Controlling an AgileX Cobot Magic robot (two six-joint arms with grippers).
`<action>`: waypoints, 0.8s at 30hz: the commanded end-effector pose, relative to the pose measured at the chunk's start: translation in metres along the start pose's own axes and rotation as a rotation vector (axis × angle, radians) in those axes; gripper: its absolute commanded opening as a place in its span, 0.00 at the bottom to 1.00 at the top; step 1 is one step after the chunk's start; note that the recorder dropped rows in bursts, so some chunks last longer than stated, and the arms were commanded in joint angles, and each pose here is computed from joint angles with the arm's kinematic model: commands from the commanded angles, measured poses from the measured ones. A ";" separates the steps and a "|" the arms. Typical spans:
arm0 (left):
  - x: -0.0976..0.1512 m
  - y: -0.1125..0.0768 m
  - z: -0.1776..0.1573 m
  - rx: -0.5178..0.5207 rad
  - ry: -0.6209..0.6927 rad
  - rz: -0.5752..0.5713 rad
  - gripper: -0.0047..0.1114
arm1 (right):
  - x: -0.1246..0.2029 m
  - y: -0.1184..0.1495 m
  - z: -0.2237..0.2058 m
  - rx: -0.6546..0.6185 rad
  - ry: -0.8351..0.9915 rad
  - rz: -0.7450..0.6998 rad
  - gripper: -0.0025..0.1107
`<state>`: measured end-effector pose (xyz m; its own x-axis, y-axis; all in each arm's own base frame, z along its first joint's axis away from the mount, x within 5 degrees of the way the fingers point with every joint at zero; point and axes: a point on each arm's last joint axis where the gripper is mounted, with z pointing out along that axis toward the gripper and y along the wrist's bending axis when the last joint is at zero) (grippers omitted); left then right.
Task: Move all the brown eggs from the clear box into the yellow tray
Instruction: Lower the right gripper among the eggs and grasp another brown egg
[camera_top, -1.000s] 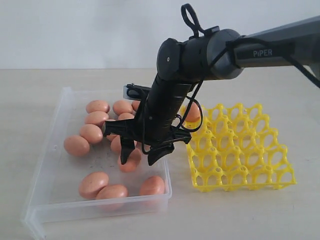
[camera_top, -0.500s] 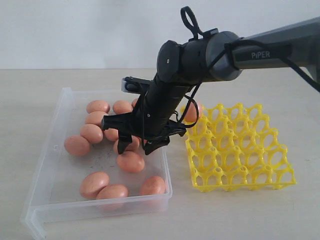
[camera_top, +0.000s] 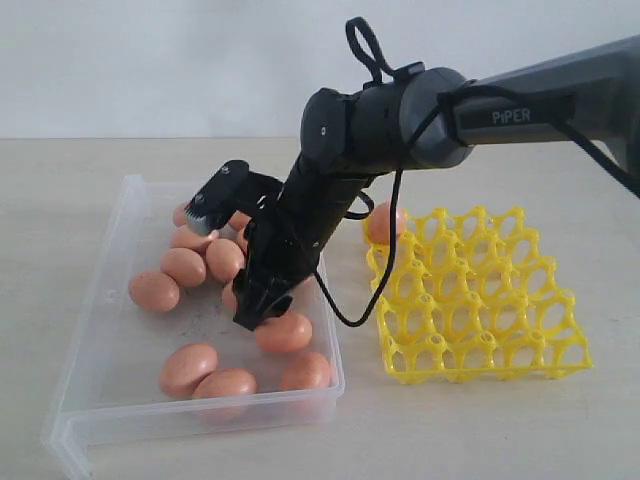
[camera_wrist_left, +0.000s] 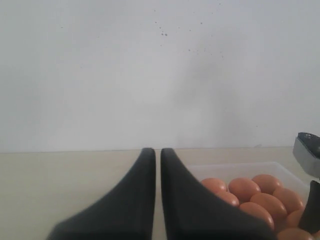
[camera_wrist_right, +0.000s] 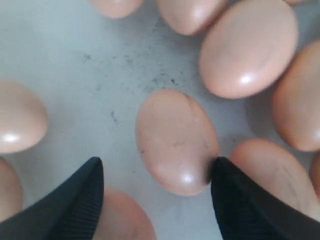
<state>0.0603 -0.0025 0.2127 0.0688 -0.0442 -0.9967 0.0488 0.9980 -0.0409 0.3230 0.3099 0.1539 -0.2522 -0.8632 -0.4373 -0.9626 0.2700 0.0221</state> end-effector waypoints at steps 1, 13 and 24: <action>-0.002 0.000 0.000 -0.002 -0.013 0.000 0.07 | -0.006 0.009 0.001 0.030 0.032 -0.331 0.51; -0.002 0.000 0.000 -0.002 -0.013 0.000 0.07 | -0.025 0.038 0.009 0.098 0.026 -0.614 0.51; -0.002 0.000 0.000 -0.002 -0.013 0.000 0.07 | -0.032 0.034 0.009 0.165 -0.051 -0.269 0.51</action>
<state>0.0603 -0.0025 0.2127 0.0688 -0.0442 -0.9967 0.0488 0.9980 -0.0409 0.2967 0.3493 0.1562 0.1134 -0.9082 -0.4028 -0.9628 -0.0005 -0.2701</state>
